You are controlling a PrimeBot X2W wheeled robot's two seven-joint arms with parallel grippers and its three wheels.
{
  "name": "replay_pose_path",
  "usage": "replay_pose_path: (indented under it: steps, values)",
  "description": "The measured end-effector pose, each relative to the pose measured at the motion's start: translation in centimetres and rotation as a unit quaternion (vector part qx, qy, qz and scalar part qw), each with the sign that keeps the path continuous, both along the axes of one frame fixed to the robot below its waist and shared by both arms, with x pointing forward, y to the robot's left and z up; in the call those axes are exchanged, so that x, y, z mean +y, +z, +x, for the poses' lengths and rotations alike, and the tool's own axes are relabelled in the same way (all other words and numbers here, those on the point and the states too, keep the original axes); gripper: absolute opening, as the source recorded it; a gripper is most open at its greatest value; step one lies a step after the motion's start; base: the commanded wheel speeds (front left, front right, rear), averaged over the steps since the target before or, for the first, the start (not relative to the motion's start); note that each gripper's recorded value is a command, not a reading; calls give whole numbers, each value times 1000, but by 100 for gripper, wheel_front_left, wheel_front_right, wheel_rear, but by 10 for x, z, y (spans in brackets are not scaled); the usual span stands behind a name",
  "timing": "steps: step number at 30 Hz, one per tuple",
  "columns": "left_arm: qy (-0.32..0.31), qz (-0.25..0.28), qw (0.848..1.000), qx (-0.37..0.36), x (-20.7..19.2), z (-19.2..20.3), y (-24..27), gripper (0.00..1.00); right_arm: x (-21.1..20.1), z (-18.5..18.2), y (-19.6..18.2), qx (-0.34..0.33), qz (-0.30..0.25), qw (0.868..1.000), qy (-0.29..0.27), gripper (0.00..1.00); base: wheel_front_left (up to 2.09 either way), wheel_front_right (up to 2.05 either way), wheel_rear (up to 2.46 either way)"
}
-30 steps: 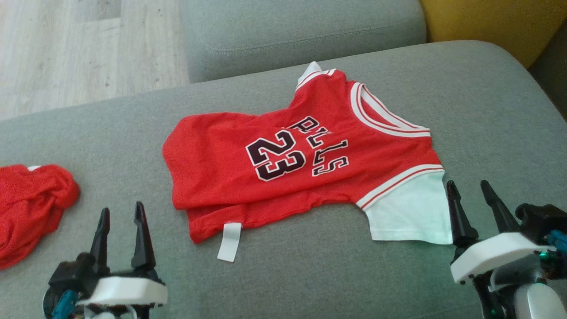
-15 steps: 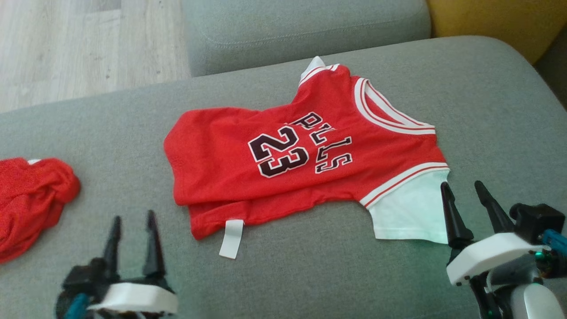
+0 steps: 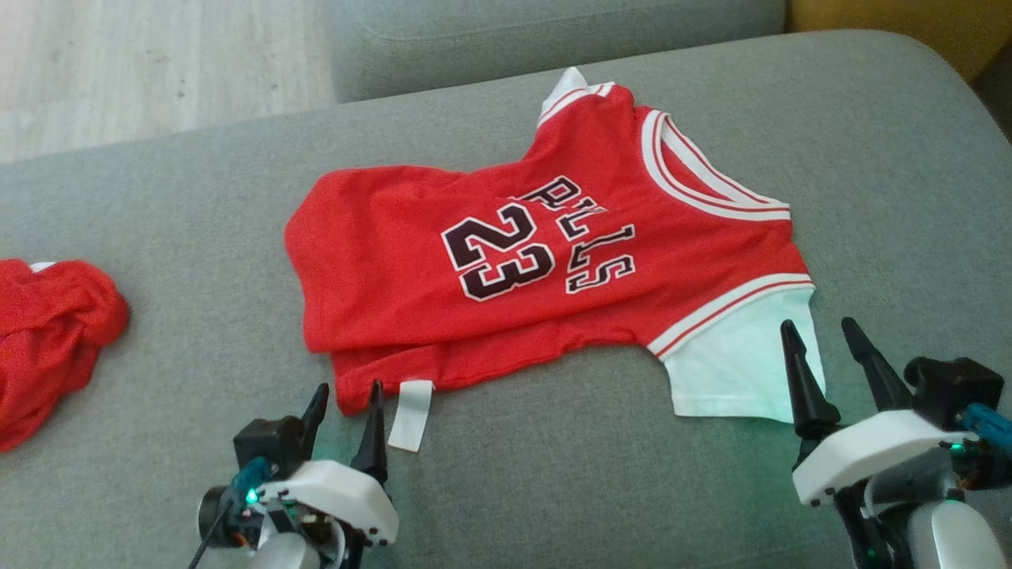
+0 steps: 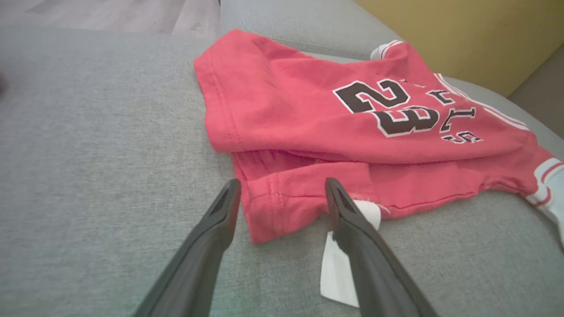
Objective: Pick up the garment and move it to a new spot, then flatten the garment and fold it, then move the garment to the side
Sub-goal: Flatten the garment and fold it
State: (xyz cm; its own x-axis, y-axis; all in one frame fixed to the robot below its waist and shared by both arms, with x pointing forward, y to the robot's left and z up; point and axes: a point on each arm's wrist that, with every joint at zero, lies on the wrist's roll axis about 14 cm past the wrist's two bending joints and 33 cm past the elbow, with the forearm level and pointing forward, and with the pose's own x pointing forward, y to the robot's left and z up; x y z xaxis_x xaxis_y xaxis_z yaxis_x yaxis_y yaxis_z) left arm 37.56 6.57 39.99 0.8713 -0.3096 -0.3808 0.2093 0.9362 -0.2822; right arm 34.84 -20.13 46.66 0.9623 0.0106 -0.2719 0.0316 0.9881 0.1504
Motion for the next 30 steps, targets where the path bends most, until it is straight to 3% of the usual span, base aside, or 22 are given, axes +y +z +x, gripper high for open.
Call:
replay_pose_path:
  steps: [6,7,8,14,26,27,28,30]
  values:
    - [-6,0,999,36,-6,-1,-18,100,-5,-1,-4,6,3,1000,-10,100,0,0,0]
    - [-7,1,999,39,-6,-1,-19,46,-6,-1,-5,8,3,1000,-11,100,0,0,0]
    - [-8,2,999,39,-7,0,-20,0,-7,-2,-6,9,3,1000,-13,100,0,0,0]
    - [-7,-4,1000,9,-7,9,-13,0,-20,-11,-28,64,6,998,-30,100,0,0,0]
    - [-1,-7,1000,13,1,3,-25,0,-34,-45,-93,207,1,977,-49,100,0,0,0]
    - [-2,-8,1000,13,1,3,-25,0,-35,-45,-95,205,4,977,-51,49,0,0,0]
    - [-2,-8,1000,13,1,3,-26,0,-34,-45,-99,212,9,976,-52,100,0,0,0]
    - [-5,-7,1000,14,0,3,-28,0,-33,-44,-107,229,3,972,-47,100,0,0,0]
